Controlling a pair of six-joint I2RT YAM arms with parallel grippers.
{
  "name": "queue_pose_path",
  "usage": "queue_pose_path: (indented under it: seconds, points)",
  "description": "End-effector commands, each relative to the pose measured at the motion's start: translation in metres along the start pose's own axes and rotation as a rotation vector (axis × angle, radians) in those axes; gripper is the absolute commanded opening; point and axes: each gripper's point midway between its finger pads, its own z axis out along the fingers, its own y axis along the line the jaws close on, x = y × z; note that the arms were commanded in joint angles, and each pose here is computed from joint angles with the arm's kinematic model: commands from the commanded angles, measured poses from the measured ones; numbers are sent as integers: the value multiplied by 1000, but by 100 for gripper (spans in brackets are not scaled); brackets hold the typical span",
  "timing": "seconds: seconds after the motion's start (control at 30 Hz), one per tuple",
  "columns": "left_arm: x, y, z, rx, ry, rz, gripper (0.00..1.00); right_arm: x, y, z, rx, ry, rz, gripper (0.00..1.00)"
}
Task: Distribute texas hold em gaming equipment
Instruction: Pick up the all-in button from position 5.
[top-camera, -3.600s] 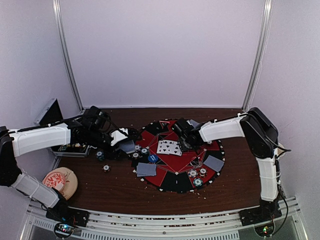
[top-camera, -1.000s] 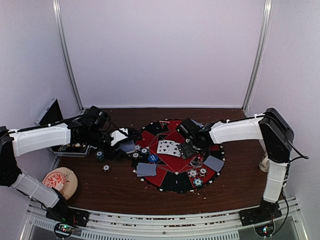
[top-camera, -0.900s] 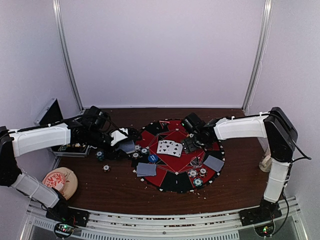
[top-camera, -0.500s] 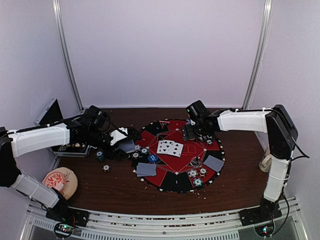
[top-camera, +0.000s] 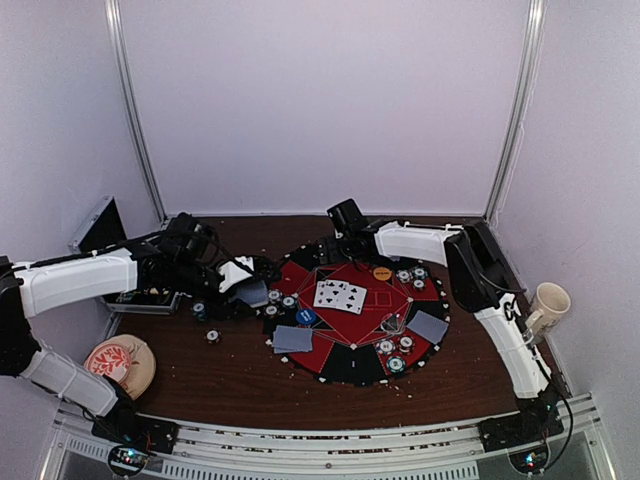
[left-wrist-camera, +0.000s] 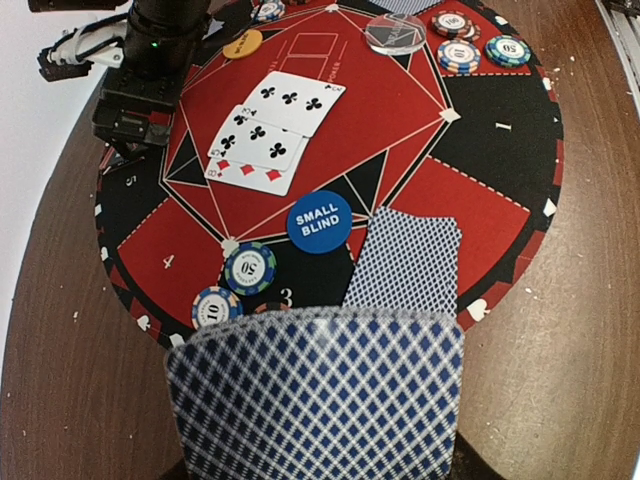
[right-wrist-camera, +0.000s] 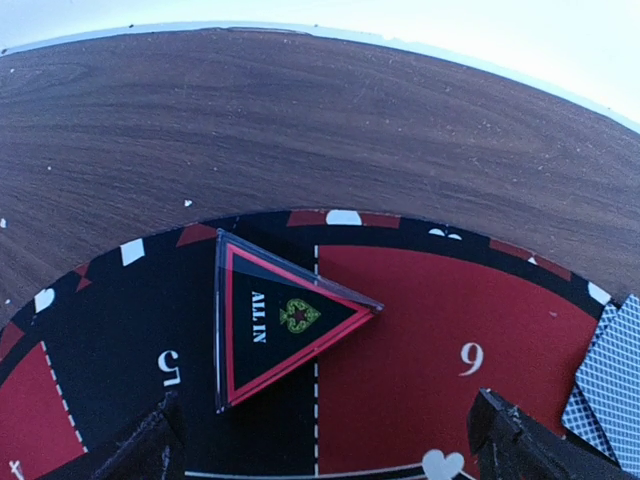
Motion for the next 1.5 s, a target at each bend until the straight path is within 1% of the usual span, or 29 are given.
queue_pose_path:
  seconds: [0.0, 0.47, 0.83, 0.93, 1.2, 1.27, 1.47]
  points:
    - [-10, 11, -9, -56, -48, 10, 54, -14, 4, 9, 20, -53, -1, 100]
    - [-11, 13, -13, -71, -56, 15, 54, -6, 15, 39, -7, -52, -32, 100]
    - [-13, 13, -17, -79, -62, 18, 54, -11, 15, 47, -30, -46, -24, 100]
    - [-14, 13, -19, -83, -67, 20, 54, -7, 16, 51, -40, -32, -28, 98]
    - [-15, 13, -20, -84, -72, 26, 54, -6, 9, 54, -18, -24, -15, 97]
    - [-15, 13, -20, -83, -74, 26, 54, -5, 9, 55, -20, -20, -15, 95]
    - [-16, 13, -19, -82, -73, 26, 54, -5, 11, 55, -32, -19, -22, 86]
